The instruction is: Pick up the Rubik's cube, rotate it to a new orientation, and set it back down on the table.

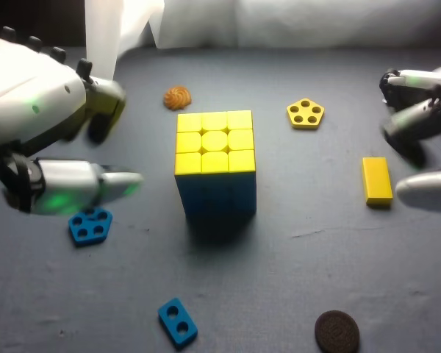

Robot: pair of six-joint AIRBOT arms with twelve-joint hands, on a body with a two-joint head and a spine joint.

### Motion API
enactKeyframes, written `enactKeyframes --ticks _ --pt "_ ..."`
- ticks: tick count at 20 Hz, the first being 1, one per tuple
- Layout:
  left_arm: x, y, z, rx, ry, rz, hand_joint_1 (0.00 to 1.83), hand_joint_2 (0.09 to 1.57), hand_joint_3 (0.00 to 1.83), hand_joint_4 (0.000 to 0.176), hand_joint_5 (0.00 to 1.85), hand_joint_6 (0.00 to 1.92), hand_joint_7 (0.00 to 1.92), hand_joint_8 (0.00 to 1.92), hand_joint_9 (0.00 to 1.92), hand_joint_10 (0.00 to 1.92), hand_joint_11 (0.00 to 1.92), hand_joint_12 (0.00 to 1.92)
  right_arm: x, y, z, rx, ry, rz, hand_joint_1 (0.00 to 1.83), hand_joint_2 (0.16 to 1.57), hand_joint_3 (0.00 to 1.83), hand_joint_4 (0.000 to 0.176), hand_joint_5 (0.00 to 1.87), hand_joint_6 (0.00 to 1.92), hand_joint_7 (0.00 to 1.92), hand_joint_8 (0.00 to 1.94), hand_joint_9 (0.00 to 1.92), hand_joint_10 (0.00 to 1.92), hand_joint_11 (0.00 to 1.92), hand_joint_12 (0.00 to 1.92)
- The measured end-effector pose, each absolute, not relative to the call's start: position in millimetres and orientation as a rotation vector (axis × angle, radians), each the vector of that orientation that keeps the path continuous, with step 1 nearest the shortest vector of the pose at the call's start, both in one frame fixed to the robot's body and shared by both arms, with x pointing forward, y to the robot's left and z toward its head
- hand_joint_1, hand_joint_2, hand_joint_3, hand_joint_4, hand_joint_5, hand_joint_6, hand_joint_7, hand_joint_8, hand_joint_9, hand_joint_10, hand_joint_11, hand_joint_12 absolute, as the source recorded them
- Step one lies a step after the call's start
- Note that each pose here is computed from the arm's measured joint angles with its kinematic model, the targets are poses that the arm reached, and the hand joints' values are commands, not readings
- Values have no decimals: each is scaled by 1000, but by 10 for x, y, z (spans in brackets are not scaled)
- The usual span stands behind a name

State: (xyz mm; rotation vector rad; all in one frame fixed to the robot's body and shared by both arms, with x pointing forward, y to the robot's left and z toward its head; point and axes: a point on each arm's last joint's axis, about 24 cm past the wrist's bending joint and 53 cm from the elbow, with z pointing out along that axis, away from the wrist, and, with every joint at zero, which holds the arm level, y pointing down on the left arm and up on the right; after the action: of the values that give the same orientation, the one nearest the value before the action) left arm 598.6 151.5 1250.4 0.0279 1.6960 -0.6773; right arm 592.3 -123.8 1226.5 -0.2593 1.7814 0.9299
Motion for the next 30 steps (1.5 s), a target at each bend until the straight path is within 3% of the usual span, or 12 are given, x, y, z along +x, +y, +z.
enactKeyframes --ticks 11,12,13,14,16,20,25,30 --pt "6142 1369 12509 -26 1722 -674 42 1178 0 0 0 0 0 0 16 4 0 86 5929 -1213 12418 -257 1707 957 3 1219 19 0 24 13 55 3 22 5 0 0" --pt "6168 1344 12502 -24 1723 -677 215 1162 0 0 0 0 0 0 11 2 0 88 5931 -1214 12412 -258 1709 955 0 1217 17 0 24 13 47 0 14 2 0 0" --pt "6210 1314 12497 -23 1721 -680 580 1127 0 0 0 0 0 0 11 3 0 111 5930 -1213 12431 -258 1701 960 0 1220 17 0 24 13 52 3 16 3 0 0" --pt "6254 1271 12486 -17 1720 -681 815 1093 0 0 0 0 0 0 1 0 0 102 5914 -1198 12479 -253 1680 985 0 1219 16 0 20 11 51 2 14 2 0 0" --pt "6302 1183 12403 -17 1738 -699 1051 1044 0 0 0 0 0 0 0 0 0 42 5877 -1173 12568 -251 1638 1026 0 1211 11 0 9 5 41 3 9 3 0 0" --pt "6346 1078 12293 -33 1750 -730 1082 1122 9 0 0 0 0 0 0 0 0 0 5862 -1158 12614 -258 1618 1038 0 1213 10 0 14 6 37 1 5 1 0 0" --pt "6407 1063 12154 -161 1774 -731 1123 1107 0 0 0 0 0 0 0 0 0 0 5861 -1158 12611 -271 1614 1026 0 1213 8 0 20 8 52 7 18 7 0 0" --pt "6460 961 11965 -284 1820 -730 1047 1103 0 0 0 0 0 0 0 0 0 0 5864 -1170 12551 -279 1631 1007 0 1224 11 0 14 4 36 2 17 5 0 0"
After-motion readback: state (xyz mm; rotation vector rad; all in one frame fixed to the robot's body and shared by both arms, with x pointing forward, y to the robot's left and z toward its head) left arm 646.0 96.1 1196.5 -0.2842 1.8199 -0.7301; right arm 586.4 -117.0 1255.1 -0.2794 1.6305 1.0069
